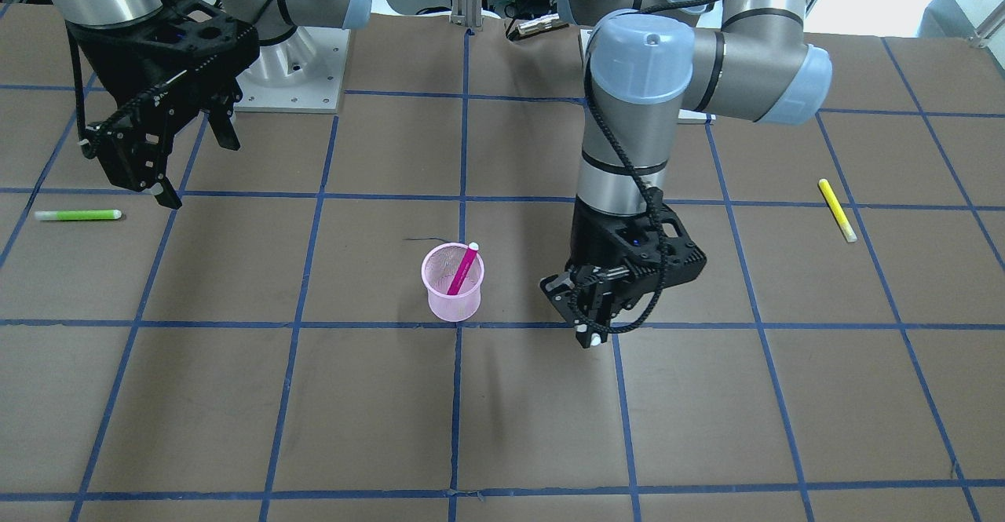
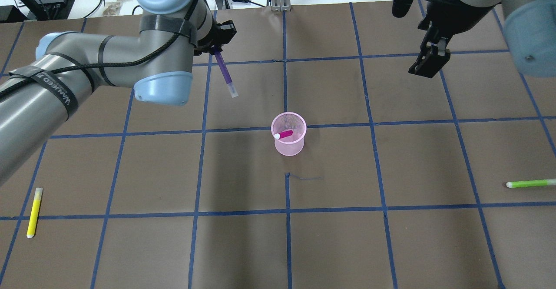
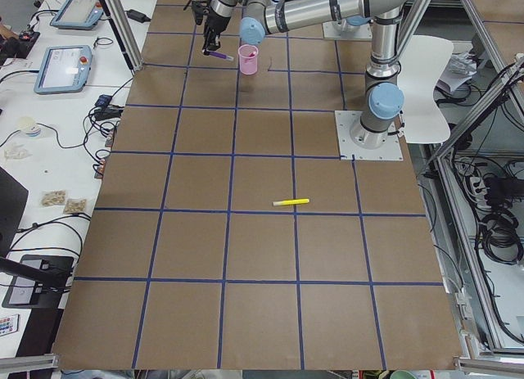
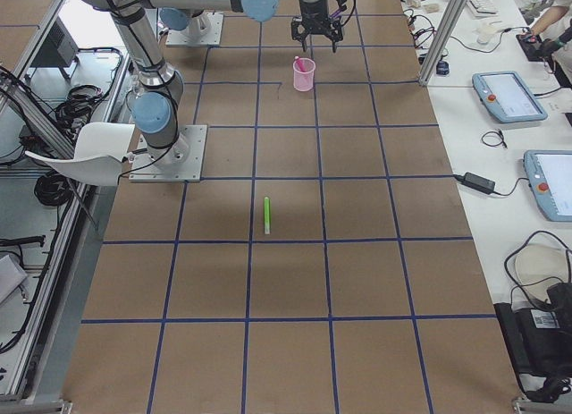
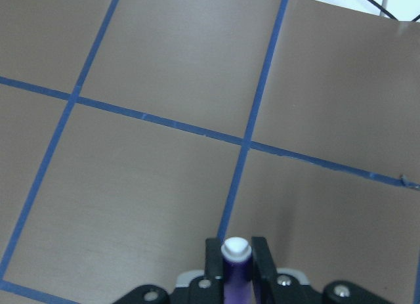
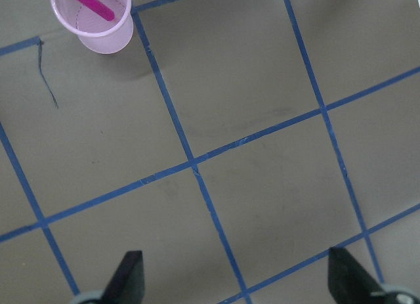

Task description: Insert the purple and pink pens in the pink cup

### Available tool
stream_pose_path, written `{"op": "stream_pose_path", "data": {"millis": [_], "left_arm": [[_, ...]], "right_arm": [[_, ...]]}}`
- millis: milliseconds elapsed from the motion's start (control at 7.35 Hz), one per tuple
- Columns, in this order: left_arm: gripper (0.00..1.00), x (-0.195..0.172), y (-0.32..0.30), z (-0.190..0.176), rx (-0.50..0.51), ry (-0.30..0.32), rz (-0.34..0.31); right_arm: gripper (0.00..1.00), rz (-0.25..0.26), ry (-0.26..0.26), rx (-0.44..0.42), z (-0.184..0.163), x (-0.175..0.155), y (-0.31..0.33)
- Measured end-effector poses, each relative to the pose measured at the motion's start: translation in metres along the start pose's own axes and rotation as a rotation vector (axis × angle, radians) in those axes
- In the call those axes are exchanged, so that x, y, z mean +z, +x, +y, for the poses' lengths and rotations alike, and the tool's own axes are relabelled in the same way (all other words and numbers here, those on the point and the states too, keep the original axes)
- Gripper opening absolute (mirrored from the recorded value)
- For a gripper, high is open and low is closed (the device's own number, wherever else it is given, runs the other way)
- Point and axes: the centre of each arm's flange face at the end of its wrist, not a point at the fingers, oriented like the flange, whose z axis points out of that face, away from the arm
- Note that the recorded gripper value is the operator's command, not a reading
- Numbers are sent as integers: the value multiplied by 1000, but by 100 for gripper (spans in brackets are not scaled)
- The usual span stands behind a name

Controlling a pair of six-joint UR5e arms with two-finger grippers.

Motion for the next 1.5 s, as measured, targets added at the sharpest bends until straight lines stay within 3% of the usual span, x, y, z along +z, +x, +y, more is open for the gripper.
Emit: {"op": "stream_pose_path", "data": {"millis": [272,680,816,952,1496], "left_arm": [[0,-7,34,38,-60,28,-1],[0,-2,69,86,-74,97,-80],[0,2,77,98,-90,107,-92],[0,8,83,108,-99,114,-99],[0,29,89,142,-79,124,-105]], "right_arm": [[100,-37,-49,395,8,-9,-16],[100,-32,-162,1004,16,-5,-26],[100,-32,-174,1105,16,-4,-27],[100,-32,-180,1147,16,-3,-28],[100,-36,-190,1168,16,0,-28]]}}
